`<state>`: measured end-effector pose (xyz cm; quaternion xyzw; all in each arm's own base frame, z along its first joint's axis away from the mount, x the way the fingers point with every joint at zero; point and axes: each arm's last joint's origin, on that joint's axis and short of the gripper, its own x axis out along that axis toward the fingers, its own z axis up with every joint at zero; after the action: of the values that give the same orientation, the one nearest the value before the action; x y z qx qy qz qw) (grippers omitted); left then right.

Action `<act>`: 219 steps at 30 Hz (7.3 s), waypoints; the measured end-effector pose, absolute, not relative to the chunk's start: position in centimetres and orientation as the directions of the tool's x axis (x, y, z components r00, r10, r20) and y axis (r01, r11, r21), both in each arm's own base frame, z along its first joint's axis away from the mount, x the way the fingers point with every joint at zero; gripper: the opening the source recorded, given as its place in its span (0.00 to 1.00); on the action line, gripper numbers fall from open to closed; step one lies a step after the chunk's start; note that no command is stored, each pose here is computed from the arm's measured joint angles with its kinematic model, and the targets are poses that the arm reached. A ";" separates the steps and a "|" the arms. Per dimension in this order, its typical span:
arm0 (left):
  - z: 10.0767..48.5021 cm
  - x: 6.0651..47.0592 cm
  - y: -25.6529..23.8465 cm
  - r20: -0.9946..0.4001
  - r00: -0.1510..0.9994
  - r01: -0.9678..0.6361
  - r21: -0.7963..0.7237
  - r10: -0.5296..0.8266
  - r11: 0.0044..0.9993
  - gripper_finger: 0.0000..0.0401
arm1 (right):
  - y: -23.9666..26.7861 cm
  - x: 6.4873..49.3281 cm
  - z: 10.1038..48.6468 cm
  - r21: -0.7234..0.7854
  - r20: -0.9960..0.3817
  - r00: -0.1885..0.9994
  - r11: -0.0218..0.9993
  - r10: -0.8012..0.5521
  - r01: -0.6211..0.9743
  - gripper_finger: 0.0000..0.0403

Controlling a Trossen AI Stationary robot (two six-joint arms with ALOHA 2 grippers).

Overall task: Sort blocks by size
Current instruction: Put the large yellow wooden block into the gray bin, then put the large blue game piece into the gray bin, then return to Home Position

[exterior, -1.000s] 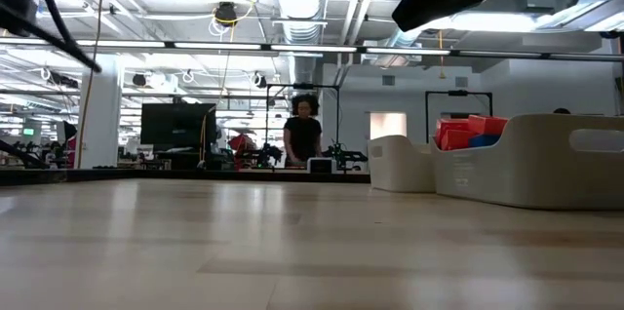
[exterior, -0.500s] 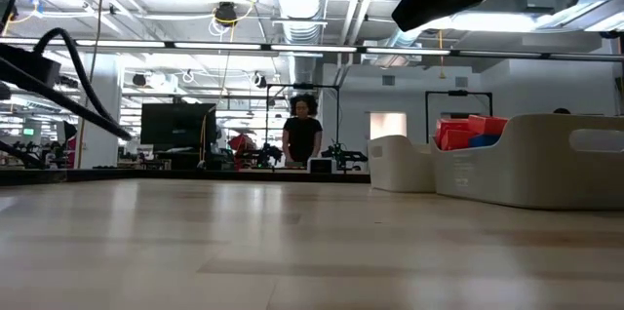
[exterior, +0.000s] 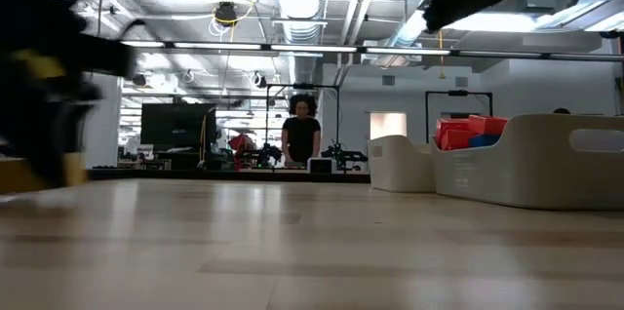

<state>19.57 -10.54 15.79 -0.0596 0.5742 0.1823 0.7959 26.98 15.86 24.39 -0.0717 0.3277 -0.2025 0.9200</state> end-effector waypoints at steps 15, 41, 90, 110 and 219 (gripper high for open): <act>19.7 30.5 -0.8 -0.452 0.890 -0.109 -0.082 0.060 0.991 0.32 | 16.8 23.0 24.9 -0.315 -0.515 0.683 0.856 -0.517 0.410 0.63; 20.1 50.8 1.3 -0.094 0.985 0.146 -0.013 -0.147 0.989 0.33 | 17.6 20.1 25.8 -0.282 -0.152 0.741 0.748 -0.654 0.601 0.63; 23.3 20.5 -21.3 -0.703 0.647 0.337 -0.081 -0.294 0.938 0.51 | 18.4 23.3 24.3 -0.246 -0.461 0.734 0.866 -0.499 0.435 0.63; 18.6 17.7 -26.2 -0.908 0.410 0.276 0.036 -0.084 0.960 0.51 | 18.8 23.8 24.6 -0.225 -0.444 0.759 0.879 -0.477 0.421 0.63; 25.7 42.3 -0.5 -0.298 0.954 0.026 0.150 0.020 0.988 0.48 | 19.5 14.1 25.0 -0.147 -0.133 0.859 0.867 -0.494 0.476 0.63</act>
<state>42.32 -0.53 25.67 0.0763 0.1512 -0.0014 0.9856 14.12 19.49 24.98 -0.0545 0.0833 -0.2521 0.9626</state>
